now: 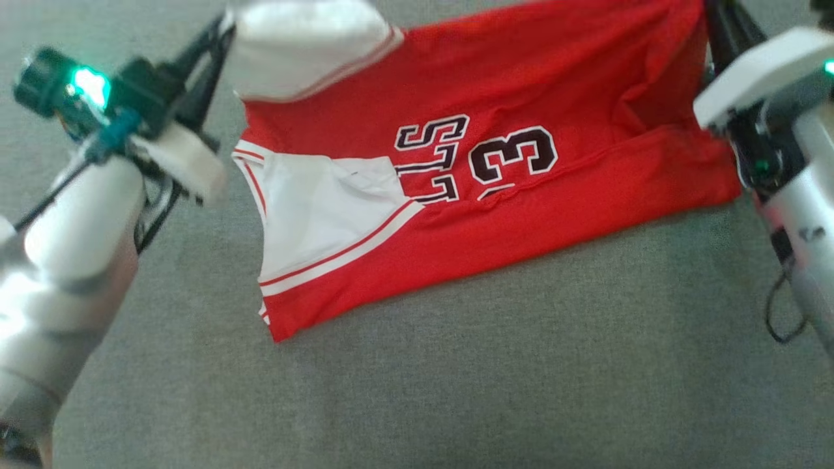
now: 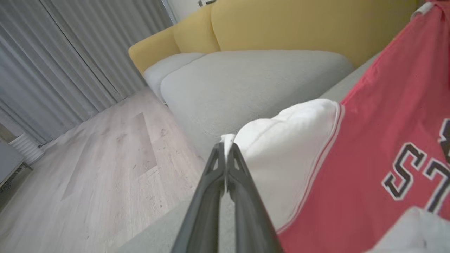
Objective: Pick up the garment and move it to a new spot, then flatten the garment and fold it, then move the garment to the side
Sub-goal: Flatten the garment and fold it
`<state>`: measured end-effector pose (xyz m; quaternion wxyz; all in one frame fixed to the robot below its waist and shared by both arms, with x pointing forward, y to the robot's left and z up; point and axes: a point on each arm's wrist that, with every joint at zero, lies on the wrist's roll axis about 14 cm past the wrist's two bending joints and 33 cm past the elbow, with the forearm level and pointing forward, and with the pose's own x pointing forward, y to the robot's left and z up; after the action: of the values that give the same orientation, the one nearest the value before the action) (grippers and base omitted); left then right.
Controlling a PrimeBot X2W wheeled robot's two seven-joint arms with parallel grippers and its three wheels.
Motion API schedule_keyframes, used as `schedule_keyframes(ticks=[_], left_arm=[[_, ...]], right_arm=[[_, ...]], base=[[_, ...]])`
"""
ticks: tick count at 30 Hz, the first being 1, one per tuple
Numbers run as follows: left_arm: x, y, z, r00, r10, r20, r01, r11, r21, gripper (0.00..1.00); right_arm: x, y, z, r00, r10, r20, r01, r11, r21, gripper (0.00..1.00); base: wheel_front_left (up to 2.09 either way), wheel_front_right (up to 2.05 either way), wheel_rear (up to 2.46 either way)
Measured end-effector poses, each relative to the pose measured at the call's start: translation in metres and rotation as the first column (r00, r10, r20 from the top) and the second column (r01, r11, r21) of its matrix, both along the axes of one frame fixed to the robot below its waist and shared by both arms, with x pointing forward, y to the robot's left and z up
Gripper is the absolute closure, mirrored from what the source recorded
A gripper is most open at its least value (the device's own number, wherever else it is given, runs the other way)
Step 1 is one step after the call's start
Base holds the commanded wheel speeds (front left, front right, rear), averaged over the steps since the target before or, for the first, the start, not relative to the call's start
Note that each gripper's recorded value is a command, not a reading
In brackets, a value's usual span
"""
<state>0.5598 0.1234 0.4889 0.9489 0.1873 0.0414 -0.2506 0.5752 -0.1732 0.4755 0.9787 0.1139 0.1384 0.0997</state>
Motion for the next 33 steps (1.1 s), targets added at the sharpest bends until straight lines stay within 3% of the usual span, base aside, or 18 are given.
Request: schedule_keyframes(ticks=[3, 6, 11, 16, 24, 33], left_arm=[[-0.027, 0.003, -0.008, 0.998, -0.038, -0.048, 0.039, 0.998, 0.039, 1.00], [-0.048, -0.003, -0.010, 0.992, -0.067, -0.110, 0.069, 0.998, 0.009, 1.00], [-0.095, -0.014, -0.030, 0.948, -0.123, -0.294, 0.129, 0.992, 0.002, 1.00], [-0.139, -0.014, -0.040, 0.870, -0.163, -0.465, 0.197, 0.980, 0.024, 1.00], [-0.189, -0.017, -0.047, 0.723, -0.198, -0.661, 0.237, 0.971, -0.032, 1.00], [-0.200, -0.022, -0.051, 0.694, -0.212, -0.688, 0.281, 0.960, -0.012, 1.00]], right_arm=[[-0.016, -0.012, -0.007, 0.999, 0.025, -0.035, -0.028, 0.996, -0.080, 1.00], [-0.027, -0.019, -0.009, 0.996, 0.054, -0.071, -0.065, 0.987, -0.149, 1.00], [-0.054, -0.027, -0.031, 0.977, 0.091, -0.191, -0.133, 0.967, -0.219, 1.00], [-0.077, -0.039, -0.048, 0.947, 0.142, -0.289, -0.243, 0.904, -0.353, 1.00], [-0.101, -0.041, -0.067, 0.899, 0.178, -0.399, -0.351, 0.839, -0.415, 1.00], [-0.115, -0.045, -0.077, 0.871, 0.176, -0.459, -0.377, 0.838, -0.394, 1.00]], base=[[0.00, 0.00, 0.00], [0.00, 0.00, 0.00], [0.00, 0.00, 0.00], [0.00, 0.00, 0.00], [0.00, 0.00, 0.00], [0.00, 0.00, 0.00]])
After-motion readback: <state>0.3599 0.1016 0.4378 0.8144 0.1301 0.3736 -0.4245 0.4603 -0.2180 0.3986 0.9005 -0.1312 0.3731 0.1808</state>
